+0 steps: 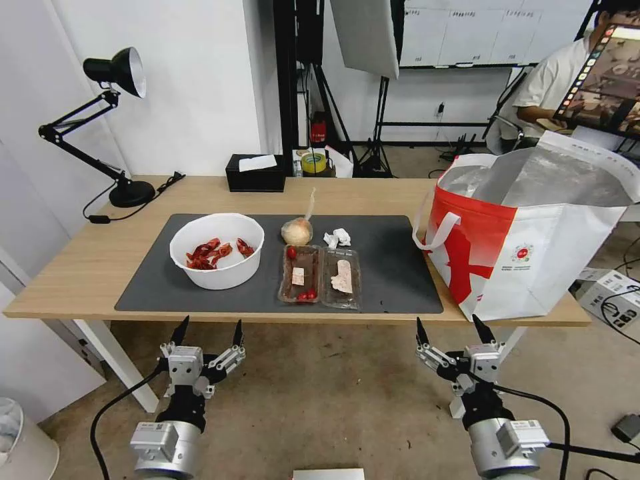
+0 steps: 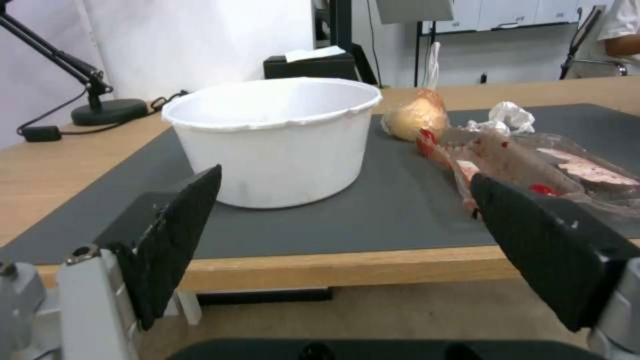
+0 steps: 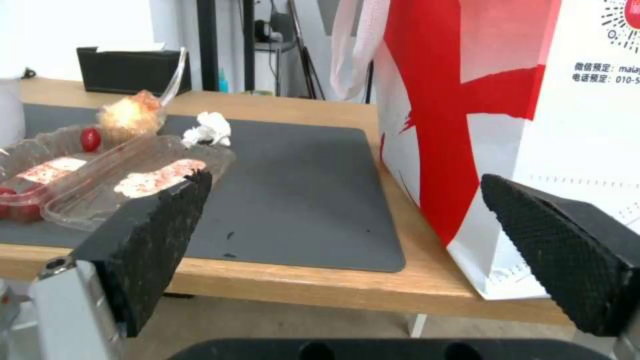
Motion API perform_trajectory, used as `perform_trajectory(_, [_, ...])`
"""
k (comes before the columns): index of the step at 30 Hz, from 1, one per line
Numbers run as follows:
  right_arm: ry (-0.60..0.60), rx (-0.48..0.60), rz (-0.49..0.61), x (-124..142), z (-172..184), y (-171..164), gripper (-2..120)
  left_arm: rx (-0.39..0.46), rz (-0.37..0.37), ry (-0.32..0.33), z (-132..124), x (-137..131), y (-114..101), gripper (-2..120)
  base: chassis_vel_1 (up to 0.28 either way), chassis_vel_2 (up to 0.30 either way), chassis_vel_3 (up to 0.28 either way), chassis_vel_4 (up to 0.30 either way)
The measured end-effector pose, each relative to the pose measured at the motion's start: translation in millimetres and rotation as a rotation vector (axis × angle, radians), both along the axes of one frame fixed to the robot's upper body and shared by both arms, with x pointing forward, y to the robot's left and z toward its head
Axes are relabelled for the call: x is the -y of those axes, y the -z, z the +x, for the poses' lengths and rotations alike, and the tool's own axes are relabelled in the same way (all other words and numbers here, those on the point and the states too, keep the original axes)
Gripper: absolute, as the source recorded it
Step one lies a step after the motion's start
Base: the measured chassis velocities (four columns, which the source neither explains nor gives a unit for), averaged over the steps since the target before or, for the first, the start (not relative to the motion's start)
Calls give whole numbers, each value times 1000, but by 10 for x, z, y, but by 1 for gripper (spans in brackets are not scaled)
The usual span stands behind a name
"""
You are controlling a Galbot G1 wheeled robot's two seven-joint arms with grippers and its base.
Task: Pick up the trash from the table and place it into the takeout bag.
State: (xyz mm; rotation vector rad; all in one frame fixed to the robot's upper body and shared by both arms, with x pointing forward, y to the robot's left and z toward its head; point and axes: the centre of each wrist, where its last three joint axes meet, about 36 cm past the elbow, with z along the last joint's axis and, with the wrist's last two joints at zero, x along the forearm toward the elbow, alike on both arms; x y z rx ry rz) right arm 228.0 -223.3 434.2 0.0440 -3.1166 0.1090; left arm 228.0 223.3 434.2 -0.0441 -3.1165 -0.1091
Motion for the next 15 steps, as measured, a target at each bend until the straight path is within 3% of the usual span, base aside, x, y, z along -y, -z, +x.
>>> perform_trajectory(15, [0, 0, 0, 0, 0, 0, 100, 0, 0, 0, 0, 0, 0, 100, 0, 0, 0, 0])
